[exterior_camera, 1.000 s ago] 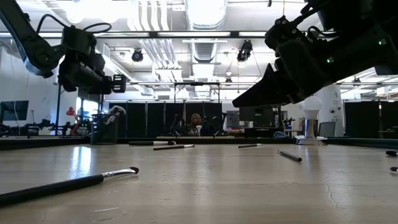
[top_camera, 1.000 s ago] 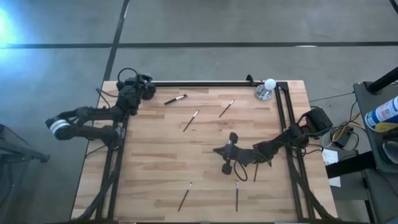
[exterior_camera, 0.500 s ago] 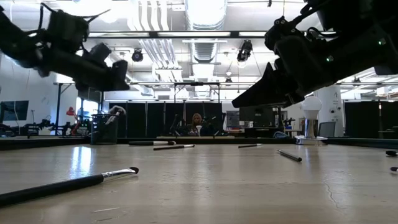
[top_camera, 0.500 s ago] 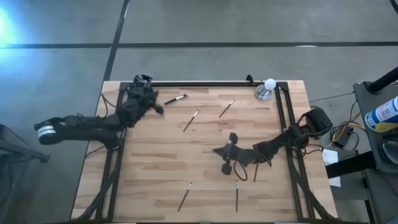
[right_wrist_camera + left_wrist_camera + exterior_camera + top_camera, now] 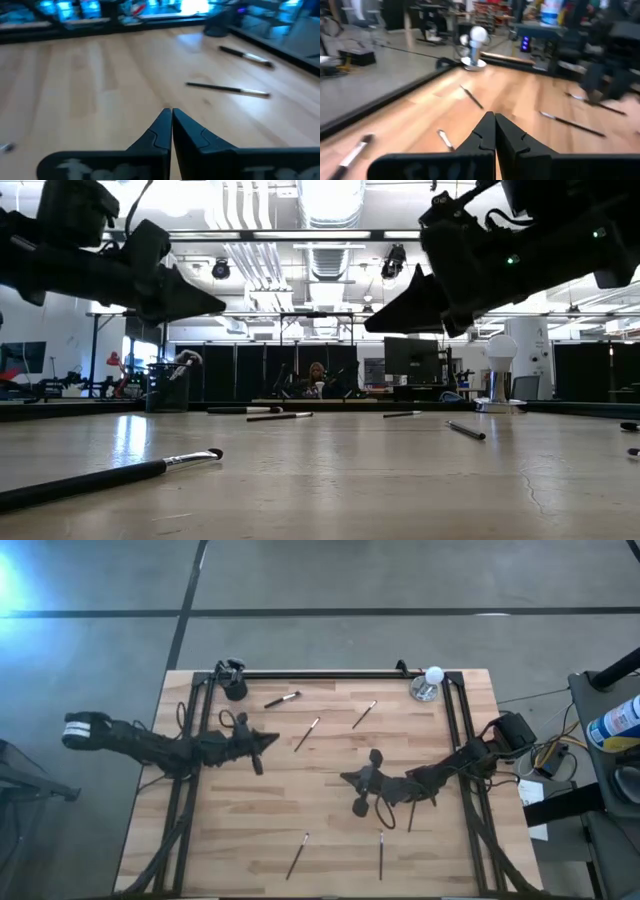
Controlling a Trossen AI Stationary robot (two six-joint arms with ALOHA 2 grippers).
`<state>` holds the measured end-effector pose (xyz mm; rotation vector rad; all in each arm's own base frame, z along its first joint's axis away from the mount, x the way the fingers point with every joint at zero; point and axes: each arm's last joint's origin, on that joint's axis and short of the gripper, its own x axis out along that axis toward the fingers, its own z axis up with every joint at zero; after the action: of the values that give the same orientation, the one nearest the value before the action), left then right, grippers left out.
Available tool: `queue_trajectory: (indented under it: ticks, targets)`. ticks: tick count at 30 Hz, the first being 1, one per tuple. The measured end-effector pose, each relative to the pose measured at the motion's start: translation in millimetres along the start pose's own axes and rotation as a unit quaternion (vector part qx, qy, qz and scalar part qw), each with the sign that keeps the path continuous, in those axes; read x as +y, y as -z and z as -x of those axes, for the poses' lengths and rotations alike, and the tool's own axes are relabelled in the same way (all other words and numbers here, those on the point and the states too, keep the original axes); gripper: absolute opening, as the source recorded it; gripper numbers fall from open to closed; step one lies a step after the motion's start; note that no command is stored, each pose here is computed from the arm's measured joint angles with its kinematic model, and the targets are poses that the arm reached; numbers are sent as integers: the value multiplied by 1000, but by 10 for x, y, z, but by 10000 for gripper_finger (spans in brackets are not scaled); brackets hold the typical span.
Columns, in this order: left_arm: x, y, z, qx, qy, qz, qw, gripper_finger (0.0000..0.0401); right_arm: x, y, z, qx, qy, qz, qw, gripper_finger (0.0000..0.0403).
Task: Pick & Place Makeup Supplies
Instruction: Put the makeup brush into the makeup holder
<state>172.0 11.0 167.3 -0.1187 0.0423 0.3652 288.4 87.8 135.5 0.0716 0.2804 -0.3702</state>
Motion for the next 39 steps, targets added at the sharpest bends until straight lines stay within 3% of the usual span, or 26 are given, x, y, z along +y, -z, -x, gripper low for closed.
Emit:
queue_trajectory:
  ticks: [5,16,22,30,39]
  targets:
    - [-110,91,5,26,30,-25,999,0,-18,30,-23,-16,47,-16,999,8]
    - [-138,297,-53,86,30,-36,995,0,3,128,-73,-19,45,-27,998,8]
    - [-163,314,-86,78,47,-23,996,0,11,121,-39,-19,47,-26,998,8]
    - [-171,374,-111,89,51,-24,994,0,-77,-166,303,39,70,-36,996,8]
    - [-169,444,-127,108,48,-31,993,0,-393,-345,874,147,141,-148,968,8]
